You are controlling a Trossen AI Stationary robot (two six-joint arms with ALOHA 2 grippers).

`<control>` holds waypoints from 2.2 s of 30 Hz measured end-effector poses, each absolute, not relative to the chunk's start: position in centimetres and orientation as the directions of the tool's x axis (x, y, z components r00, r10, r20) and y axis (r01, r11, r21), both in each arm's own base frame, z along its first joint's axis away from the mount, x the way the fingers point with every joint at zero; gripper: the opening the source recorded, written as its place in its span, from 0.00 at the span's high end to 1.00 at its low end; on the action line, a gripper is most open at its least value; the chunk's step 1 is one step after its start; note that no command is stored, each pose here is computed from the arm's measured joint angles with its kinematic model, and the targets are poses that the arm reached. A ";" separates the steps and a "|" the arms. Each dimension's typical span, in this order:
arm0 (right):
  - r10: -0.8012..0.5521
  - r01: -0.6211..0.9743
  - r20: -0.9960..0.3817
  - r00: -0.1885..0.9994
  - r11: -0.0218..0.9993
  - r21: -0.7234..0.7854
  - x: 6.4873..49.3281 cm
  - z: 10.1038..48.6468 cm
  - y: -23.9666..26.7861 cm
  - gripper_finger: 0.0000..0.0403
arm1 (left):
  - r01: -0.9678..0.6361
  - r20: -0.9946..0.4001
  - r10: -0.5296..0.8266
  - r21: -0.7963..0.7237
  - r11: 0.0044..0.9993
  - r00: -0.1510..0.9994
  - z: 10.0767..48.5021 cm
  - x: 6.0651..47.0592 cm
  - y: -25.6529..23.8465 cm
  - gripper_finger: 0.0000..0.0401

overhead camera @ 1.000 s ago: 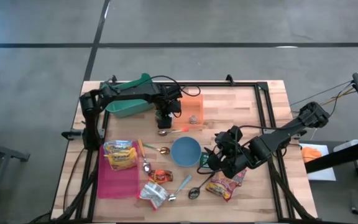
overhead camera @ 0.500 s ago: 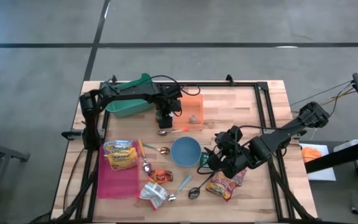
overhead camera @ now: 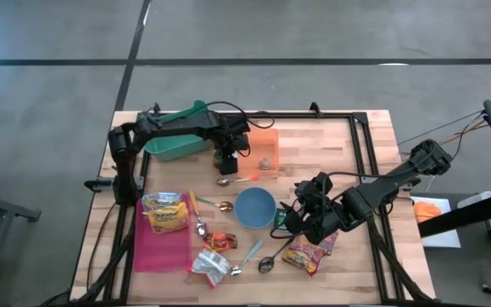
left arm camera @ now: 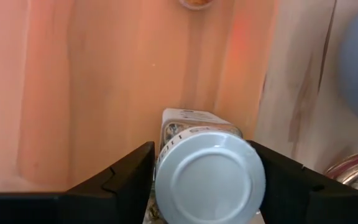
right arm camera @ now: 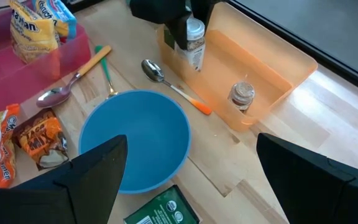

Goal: Pick & Place Food Item
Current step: Put the white spice bottle into the orange bin, then put the red noodle pack into the pink bin

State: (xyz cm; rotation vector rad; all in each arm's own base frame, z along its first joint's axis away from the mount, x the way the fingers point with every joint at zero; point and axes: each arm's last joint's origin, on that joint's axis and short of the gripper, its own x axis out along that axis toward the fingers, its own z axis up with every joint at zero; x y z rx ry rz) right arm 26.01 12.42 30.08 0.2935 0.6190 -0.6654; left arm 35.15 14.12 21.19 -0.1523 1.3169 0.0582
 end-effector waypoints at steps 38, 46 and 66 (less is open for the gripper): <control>-0.484 0.648 -0.620 0.617 0.760 0.052 26.0 30.1 12.4 0.12 | -0.146 -0.945 0.076 0.030 0.989 0.317 27.4 32.9 12.7 0.39; -0.485 0.648 -0.620 0.617 0.760 0.051 26.0 30.1 12.4 0.12 | -0.091 -0.947 0.031 0.001 0.996 0.320 31.0 30.5 8.1 0.39; -0.628 0.740 -0.528 0.572 0.672 0.002 23.0 30.7 11.2 0.12 | 0.003 -0.668 -0.149 -0.215 0.977 0.729 30.3 23.8 -3.6 0.39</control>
